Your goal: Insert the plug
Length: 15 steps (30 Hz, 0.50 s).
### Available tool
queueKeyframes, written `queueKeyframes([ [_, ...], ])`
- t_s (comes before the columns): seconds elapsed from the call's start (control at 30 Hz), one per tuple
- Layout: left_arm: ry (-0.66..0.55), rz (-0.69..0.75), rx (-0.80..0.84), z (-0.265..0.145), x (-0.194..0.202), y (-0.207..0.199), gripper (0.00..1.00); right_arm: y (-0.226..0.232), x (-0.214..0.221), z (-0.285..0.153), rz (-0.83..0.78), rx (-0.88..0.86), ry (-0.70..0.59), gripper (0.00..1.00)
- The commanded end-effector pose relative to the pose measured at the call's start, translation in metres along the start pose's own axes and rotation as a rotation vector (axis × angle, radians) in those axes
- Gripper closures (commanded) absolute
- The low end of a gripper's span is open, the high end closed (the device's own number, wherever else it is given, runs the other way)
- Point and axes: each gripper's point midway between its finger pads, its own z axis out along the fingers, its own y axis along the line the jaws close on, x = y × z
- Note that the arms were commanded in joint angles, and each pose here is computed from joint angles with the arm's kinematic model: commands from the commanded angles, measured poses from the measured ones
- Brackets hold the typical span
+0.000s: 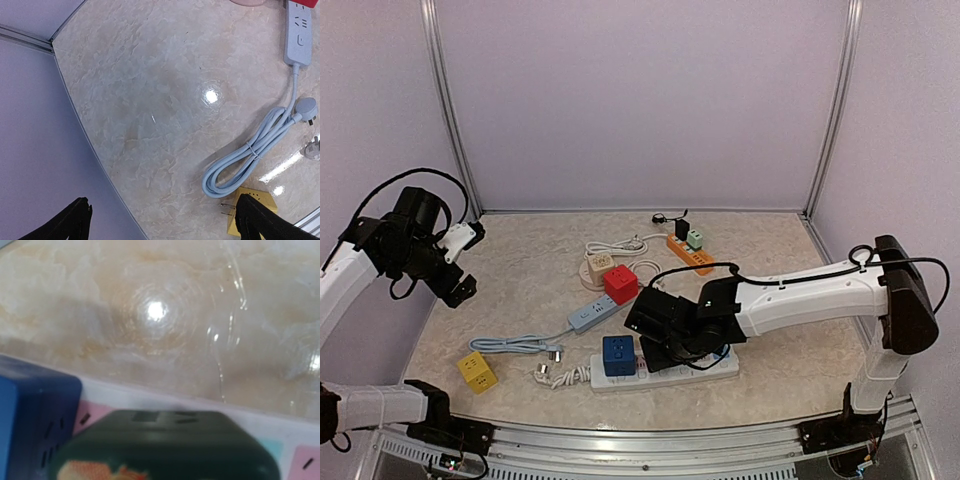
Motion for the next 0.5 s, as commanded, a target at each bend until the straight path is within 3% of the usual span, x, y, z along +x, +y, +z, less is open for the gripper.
queueKeyframes([
  [0.0, 0.007, 0.011, 0.011, -0.003, 0.003, -0.004, 0.01, -0.006, 0.005, 0.006, -0.041, 0.049, 0.013, 1.0],
  [0.47, 0.008, 0.013, 0.009, -0.004, 0.003, -0.004, 0.01, -0.031, 0.045, 0.017, -0.048, 0.143, 0.156, 1.0],
])
